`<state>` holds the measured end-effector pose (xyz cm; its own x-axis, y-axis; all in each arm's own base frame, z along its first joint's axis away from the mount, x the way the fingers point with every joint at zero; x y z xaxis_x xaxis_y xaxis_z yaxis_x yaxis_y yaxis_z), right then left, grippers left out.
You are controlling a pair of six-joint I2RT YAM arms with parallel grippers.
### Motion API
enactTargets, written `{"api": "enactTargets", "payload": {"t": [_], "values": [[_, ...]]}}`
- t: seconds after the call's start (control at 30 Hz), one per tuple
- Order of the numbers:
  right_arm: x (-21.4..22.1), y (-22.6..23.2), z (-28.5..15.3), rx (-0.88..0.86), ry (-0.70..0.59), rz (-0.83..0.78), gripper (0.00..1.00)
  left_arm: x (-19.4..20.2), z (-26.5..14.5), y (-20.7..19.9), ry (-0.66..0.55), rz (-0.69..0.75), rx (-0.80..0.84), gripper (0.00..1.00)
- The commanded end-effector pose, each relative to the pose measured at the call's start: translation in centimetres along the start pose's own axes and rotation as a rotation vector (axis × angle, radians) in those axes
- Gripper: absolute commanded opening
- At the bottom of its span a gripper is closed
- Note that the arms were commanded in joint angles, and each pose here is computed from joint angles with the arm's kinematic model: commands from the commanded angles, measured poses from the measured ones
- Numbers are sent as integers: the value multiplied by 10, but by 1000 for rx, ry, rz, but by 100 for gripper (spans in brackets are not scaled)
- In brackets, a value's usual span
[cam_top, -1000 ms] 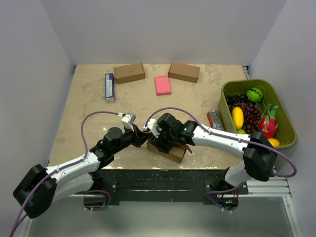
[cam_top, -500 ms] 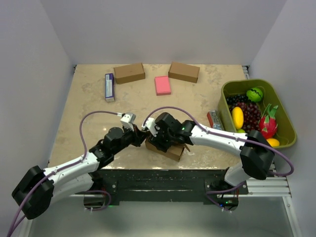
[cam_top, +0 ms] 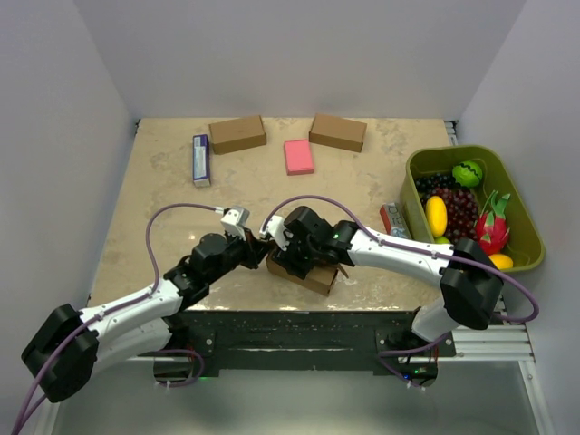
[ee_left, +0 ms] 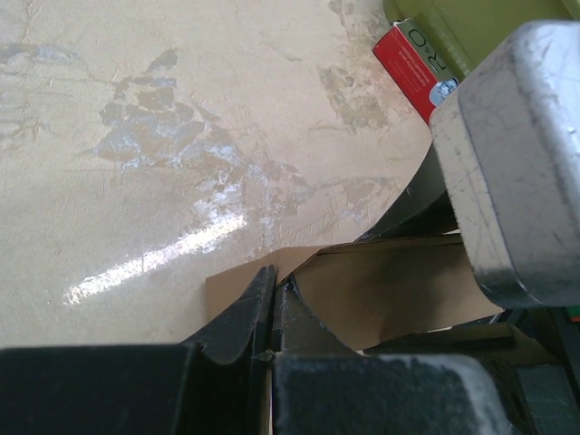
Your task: Fold the paper box
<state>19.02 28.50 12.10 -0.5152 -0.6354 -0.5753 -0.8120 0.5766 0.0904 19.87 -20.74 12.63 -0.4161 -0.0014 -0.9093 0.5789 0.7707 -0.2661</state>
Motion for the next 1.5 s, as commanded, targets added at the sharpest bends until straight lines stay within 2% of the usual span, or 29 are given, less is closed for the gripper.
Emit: {"api": "enactTargets", "payload": {"t": [0.0,0.1,0.3,0.57,0.83,1.03,1.23,1.47], "values": [[-4,-56,-6,284,-18,52,34,80,-24,36,352,61,-177,0],[-3,-57,-6,289,-12,51,34,83,-24,39,374,62,-210,0],[-4,-62,-5,297,-16,57,34,90,-21,24,403,92,-121,0],[-17,-67,-9,295,-60,51,40,100,-25,32,466,63,-205,0],[-22,-56,-26,249,-105,128,63,67,-15,23,386,59,-189,0],[-13,-53,-35,243,-120,154,76,58,-8,16,394,85,-173,0],[-9,-51,-29,218,-107,136,76,52,-3,8,371,73,-145,0],[-4,-50,-19,200,-89,138,63,44,-1,-2,326,-10,-122,0]]}}
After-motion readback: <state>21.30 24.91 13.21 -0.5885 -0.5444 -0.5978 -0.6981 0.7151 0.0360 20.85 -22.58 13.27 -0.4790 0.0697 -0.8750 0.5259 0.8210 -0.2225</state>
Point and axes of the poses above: each gripper's point midway between its finger pads, its own z axis out along the fingers, its own y axis along the line the jaws close on, x = y × z, the point moved 4 cm from there along -z, back along the fingers, and after that the axes turned 13 degrees about z, right-handed, at the moved point
